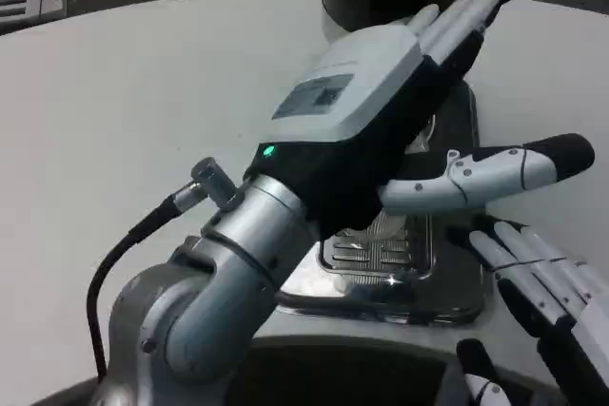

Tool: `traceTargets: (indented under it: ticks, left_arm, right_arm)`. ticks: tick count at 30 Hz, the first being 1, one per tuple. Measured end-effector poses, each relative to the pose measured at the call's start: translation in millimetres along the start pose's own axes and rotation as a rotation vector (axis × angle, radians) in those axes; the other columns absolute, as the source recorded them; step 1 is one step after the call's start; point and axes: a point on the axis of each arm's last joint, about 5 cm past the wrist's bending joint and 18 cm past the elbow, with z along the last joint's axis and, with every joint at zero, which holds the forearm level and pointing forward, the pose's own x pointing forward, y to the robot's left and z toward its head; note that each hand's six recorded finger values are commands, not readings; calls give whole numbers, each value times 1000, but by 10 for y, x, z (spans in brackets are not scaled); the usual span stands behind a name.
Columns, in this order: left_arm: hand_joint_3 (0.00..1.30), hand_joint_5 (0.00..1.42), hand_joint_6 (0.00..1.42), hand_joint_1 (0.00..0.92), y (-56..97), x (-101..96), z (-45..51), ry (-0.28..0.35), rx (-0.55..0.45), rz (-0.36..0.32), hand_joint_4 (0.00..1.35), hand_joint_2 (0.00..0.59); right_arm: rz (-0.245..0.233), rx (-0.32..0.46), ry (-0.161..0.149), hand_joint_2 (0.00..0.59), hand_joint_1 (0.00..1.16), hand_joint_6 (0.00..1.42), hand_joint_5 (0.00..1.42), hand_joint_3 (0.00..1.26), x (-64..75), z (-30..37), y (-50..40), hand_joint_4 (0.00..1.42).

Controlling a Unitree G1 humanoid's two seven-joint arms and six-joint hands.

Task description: Grasp the cup under the faucet to collect the drink, then remove the cup.

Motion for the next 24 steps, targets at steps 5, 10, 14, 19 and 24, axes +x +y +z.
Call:
traceTargets:
  ticks: [5, 10, 14, 19, 24]
  left_arm:
    - [0, 0, 0, 0, 6, 4, 1, -2, 7, -4, 0, 129]
    - [0, 0, 0, 0, 7, 3, 0, -1, 10, -5, 0, 129]
    - [0, 0, 0, 0, 7, 3, 1, -2, 11, -5, 0, 129]
    - [0, 0, 0, 0, 9, 1, 1, -2, 12, -5, 0, 129]
    - [0, 0, 0, 0, 12, 0, 3, -2, 15, -3, 0, 130]
  right_arm:
    - [-2, 54, 21, 461, 371, 196, 84, 86, 36, -6, 2, 64]
    - [-2, 131, 68, 405, 397, 196, 75, 68, 94, -30, 21, 53]
    - [0, 176, 97, 362, 423, 182, 73, 55, 155, -51, 44, 52]
    - [-12, 212, 115, 328, 452, 165, 63, 26, 244, -71, 73, 42]
    - [-24, 243, 150, 306, 470, 162, 55, 14, 341, -127, 113, 35]
